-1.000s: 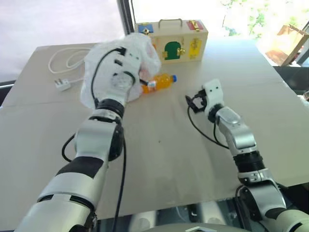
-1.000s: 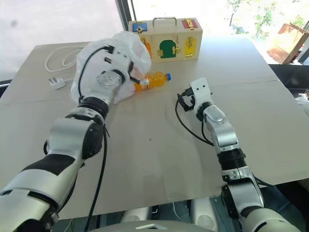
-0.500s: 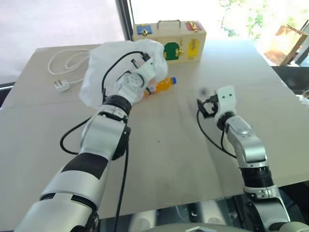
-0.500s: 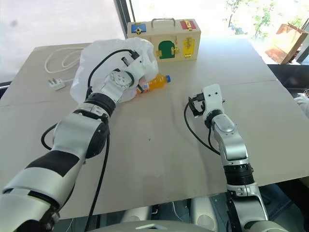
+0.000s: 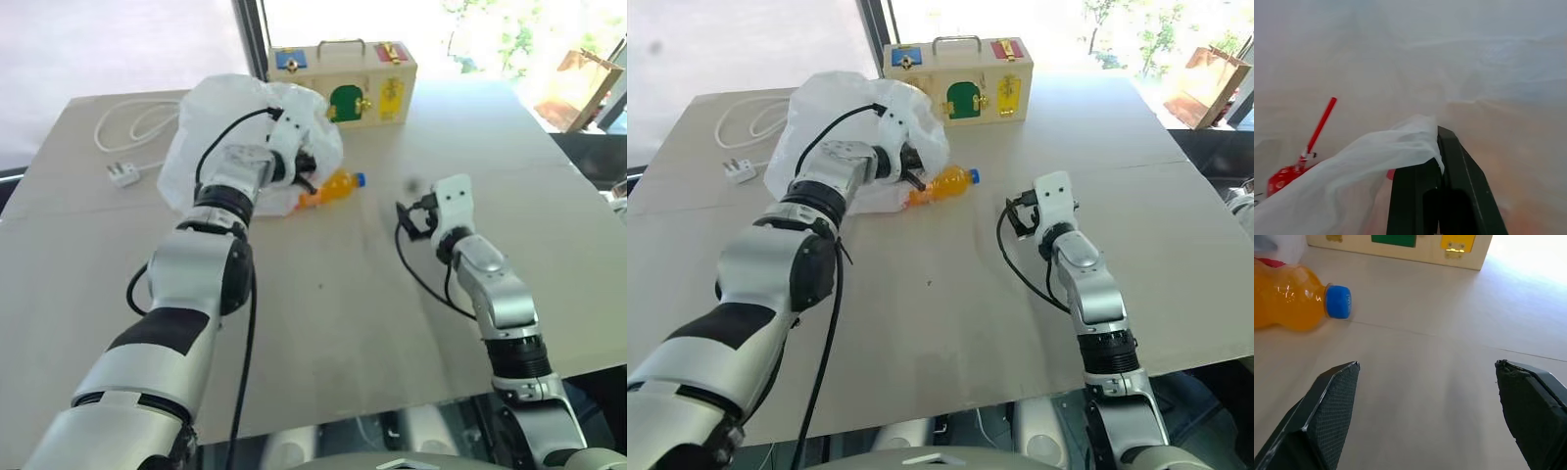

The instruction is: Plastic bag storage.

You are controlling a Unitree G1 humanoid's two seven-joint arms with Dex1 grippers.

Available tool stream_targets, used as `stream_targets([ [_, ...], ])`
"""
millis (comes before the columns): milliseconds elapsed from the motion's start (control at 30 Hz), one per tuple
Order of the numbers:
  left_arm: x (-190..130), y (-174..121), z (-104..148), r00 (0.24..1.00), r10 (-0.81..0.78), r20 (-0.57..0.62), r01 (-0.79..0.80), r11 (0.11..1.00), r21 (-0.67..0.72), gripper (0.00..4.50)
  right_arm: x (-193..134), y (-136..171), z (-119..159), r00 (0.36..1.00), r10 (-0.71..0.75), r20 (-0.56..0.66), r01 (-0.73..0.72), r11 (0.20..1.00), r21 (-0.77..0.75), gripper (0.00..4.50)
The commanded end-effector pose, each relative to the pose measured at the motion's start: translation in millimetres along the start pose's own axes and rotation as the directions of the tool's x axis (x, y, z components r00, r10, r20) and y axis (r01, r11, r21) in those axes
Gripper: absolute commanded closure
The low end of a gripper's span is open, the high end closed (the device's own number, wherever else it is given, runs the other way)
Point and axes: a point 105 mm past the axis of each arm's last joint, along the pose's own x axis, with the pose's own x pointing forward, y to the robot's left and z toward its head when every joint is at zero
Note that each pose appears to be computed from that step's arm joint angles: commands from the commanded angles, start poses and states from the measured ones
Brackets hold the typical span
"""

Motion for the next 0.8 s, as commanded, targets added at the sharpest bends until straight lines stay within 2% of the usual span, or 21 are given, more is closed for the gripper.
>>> stream_targets([
  [33,-7,-10,1,0.989,-0.144,-0.024,0.145,0.989,0.016,4.50,3,5,18,0.997,0.030,0.065,-0.029,0.999,-0.017,0.04],
  [167,-15,-24,-18,0.948,-0.307,-0.090,0.309,0.951,0.009,4.50,4,7,21,0.996,0.062,0.070,-0.061,0.998,-0.023,0.04],
  [433,-31,-21,-27,0.926,-0.370,-0.078,0.370,0.929,-0.013,4.50,-3,9,28,0.979,0.189,0.080,-0.184,0.980,-0.075,0.04],
  [533,-37,-9,-12,0.950,-0.311,0.013,0.311,0.950,0.022,4.50,-9,13,35,0.959,0.270,0.090,-0.259,0.958,-0.122,0.04],
  [633,-47,3,16,0.956,-0.243,0.166,0.233,0.969,0.080,4.50,-20,12,43,0.933,0.348,0.088,-0.326,0.925,-0.196,0.04],
  [733,-67,4,42,0.909,-0.277,0.311,0.262,0.961,0.092,4.50,-35,4,52,0.901,0.429,0.063,-0.399,0.877,-0.269,0.04],
  [800,-86,-5,50,0.863,-0.342,0.372,0.330,0.939,0.100,4.50,-49,5,57,0.850,0.526,0.018,-0.501,0.819,-0.281,0.04],
])
